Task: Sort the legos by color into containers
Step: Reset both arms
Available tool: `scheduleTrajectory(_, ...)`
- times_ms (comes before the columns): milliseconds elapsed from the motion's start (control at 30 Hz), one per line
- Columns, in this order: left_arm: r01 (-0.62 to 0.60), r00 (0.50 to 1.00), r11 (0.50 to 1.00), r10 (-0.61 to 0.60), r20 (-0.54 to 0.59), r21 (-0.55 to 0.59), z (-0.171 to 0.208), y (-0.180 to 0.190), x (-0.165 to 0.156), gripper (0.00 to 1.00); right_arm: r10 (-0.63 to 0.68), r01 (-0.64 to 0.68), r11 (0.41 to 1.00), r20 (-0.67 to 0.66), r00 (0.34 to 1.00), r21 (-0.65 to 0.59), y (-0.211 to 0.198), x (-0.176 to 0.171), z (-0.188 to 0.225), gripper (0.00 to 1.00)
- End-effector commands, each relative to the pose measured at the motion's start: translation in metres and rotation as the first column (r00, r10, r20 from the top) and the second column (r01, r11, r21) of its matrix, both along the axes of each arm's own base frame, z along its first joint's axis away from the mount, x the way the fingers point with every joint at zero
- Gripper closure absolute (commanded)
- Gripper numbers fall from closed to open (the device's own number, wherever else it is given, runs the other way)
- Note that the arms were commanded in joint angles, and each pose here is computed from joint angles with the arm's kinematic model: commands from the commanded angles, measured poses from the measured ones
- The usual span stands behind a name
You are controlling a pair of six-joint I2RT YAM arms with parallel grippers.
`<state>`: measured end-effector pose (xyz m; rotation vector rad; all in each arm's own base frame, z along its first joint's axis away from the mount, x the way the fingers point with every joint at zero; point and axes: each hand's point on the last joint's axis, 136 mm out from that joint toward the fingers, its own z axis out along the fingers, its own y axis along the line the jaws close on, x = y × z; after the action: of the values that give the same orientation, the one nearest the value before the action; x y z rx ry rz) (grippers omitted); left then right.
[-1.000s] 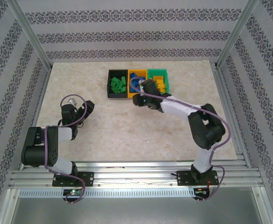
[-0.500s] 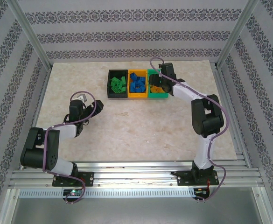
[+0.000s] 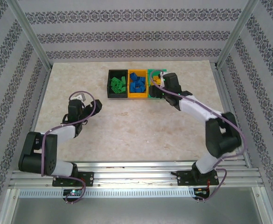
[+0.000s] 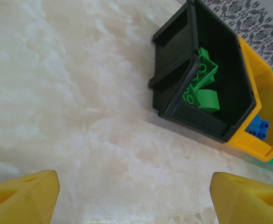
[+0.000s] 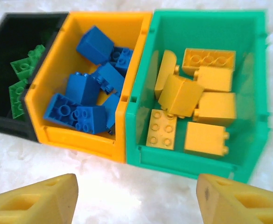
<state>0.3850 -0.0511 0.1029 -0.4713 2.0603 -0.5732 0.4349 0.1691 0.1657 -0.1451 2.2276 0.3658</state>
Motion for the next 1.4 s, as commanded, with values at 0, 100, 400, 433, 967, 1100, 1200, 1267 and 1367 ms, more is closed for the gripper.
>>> scheduleTrajectory(0,-0.023,0.999,0.997,0.020,0.038,0.075,0.009,0.007,-0.004,0.15,-0.011,0.017,0.997,0.085,0.996,-0.074,-0.024,-0.023,0.017,0.31)
scheduleTrajectory(100,-0.048,0.997,0.993,0.042,0.062,0.105,0.015,0.014,-0.006,0.15,-0.066,0.079,0.992,0.141,0.988,-0.094,-0.053,-0.048,0.029,0.29)
scheduleTrajectory(400,-0.244,0.961,0.942,0.203,0.190,0.229,0.037,0.058,-0.026,0.00,-0.377,0.418,0.905,0.313,0.872,-0.074,-0.168,-0.095,0.030,0.10)
scheduleTrajectory(433,-0.286,0.949,0.927,0.238,0.208,0.242,0.040,0.066,-0.029,0.00,-0.410,0.458,0.886,0.331,0.850,-0.079,-0.178,-0.097,0.027,0.05)
scheduleTrajectory(967,-0.557,0.829,0.775,0.492,0.267,0.299,0.043,0.128,-0.041,0.00,-0.410,0.512,0.839,0.406,0.817,-0.182,-0.198,-0.063,-0.035,0.02)
scheduleTrajectory(1100,-0.514,0.846,0.774,0.387,0.367,0.369,0.056,0.122,-0.040,0.00,-0.344,0.449,0.874,0.415,0.842,-0.186,-0.185,-0.062,-0.031,0.02)
scheduleTrajectory(1200,-0.516,0.849,0.754,0.389,0.356,0.407,0.052,0.125,-0.040,0.00,-0.340,0.447,0.877,0.430,0.836,-0.176,-0.183,-0.060,-0.028,0.02)
scheduleTrajectory(1267,-0.506,0.858,0.742,0.378,0.349,0.439,0.052,0.126,-0.037,0.00,-0.340,0.444,0.882,0.442,0.830,-0.155,-0.182,-0.057,-0.026,0.02)
scheduleTrajectory(1367,-0.494,0.865,0.738,0.369,0.340,0.459,0.052,0.126,-0.034,0.00,-0.309,0.406,0.904,0.452,0.837,-0.134,-0.173,-0.051,-0.029,0.02)
